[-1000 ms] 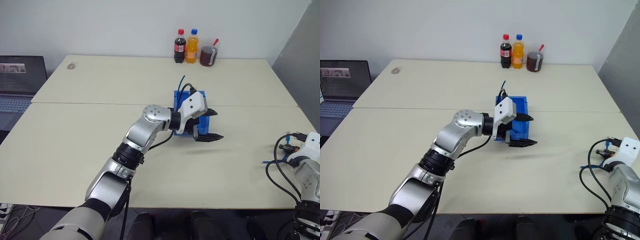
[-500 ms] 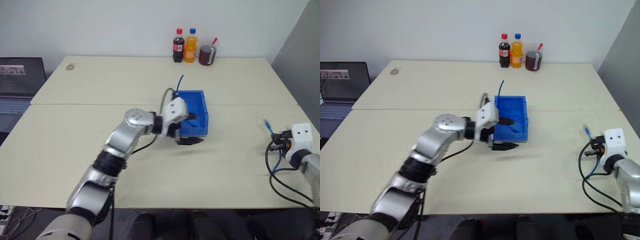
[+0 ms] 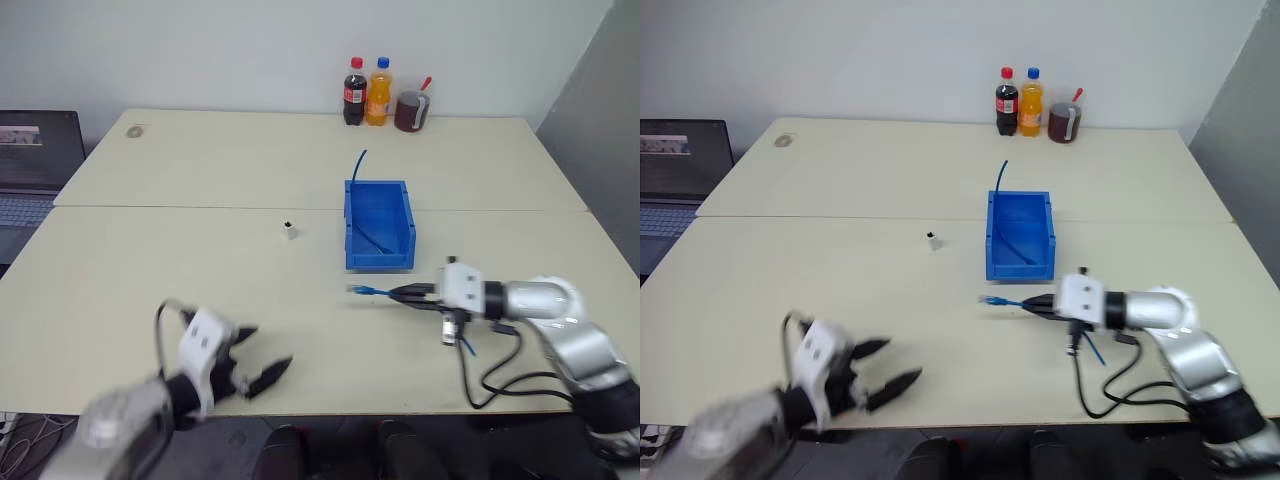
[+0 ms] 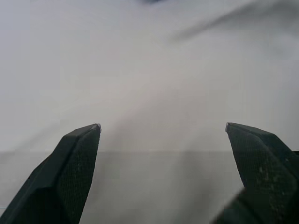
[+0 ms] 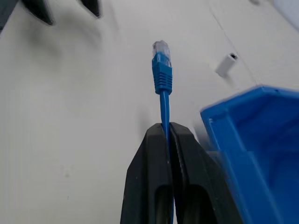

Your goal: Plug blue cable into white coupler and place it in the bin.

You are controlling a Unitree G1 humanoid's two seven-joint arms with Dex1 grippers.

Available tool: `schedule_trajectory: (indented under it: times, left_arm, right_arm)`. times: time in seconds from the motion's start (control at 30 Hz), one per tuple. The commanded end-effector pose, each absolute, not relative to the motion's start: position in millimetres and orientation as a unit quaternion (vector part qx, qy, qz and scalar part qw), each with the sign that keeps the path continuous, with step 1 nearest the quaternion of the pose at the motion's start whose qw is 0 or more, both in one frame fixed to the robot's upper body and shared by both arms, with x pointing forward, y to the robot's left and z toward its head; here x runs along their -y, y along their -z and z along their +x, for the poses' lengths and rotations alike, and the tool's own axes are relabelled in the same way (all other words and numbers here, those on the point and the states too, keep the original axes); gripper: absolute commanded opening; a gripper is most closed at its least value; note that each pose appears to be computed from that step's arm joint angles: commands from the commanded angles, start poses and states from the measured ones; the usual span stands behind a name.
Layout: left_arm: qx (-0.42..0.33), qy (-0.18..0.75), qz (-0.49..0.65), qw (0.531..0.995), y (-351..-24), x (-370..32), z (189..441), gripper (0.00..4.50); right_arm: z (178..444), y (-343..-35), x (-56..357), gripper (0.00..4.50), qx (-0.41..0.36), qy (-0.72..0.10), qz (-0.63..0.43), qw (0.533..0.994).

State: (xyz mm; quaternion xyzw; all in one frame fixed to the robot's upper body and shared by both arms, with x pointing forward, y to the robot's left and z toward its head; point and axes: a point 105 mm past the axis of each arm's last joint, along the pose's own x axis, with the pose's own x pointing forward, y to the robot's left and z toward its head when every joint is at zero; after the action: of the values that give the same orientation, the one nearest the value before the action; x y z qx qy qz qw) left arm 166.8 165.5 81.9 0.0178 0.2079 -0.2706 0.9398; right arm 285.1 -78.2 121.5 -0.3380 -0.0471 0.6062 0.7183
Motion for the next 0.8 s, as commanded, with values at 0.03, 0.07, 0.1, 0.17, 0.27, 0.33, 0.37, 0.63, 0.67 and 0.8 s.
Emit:
schedule_trajectory:
  times: [0.03,0.07,0.1,0.17,0.27,0.33,0.37,0.63,0.67,0.8]
  left_arm:
    - [-0.168,0.211,0.049,0.962,-95,-163,153,4.50]
    - [-0.169,0.186,0.042,0.967,-93,-165,147,4.50]
    - [-0.166,0.170,0.038,0.971,-93,-165,144,4.50]
    - [-0.158,0.150,0.026,0.976,-93,-164,140,4.50]
    - [-0.150,0.149,0.017,0.977,-90,-161,138,4.50]
    - [-0.148,0.152,0.014,0.977,-86,-159,138,4.50]
    - [-0.146,0.158,0.005,0.976,-86,-158,138,4.50]
    - [-0.156,0.236,0.003,0.959,-80,-150,138,4.50]
    - [-0.156,0.243,0.009,0.957,-79,-152,140,4.50]
    - [-0.164,0.311,0.063,0.934,-79,-168,157,4.50]
  right_arm:
    - [290,-108,65,0.06,0.057,-0.620,-0.372,0.688]
    - [290,-101,61,0.06,0.048,-0.630,-0.371,0.680]
    - [290,-95,58,0.06,0.041,-0.637,-0.372,0.674]
    - [289,-84,54,0.06,0.030,-0.654,-0.380,0.654]
    - [292,-76,50,0.06,0.017,-0.661,-0.384,0.644]
    - [293,-71,49,0.06,0.010,-0.664,-0.385,0.641]
    - [292,-67,49,0.27,0.000,-0.667,-0.386,0.638]
    - [296,-65,52,1.97,-0.028,-0.652,-0.355,0.669]
    - [295,-67,53,2.17,-0.029,-0.650,-0.349,0.674]
    - [285,-90,63,3.22,-0.030,-0.645,-0.289,0.706]
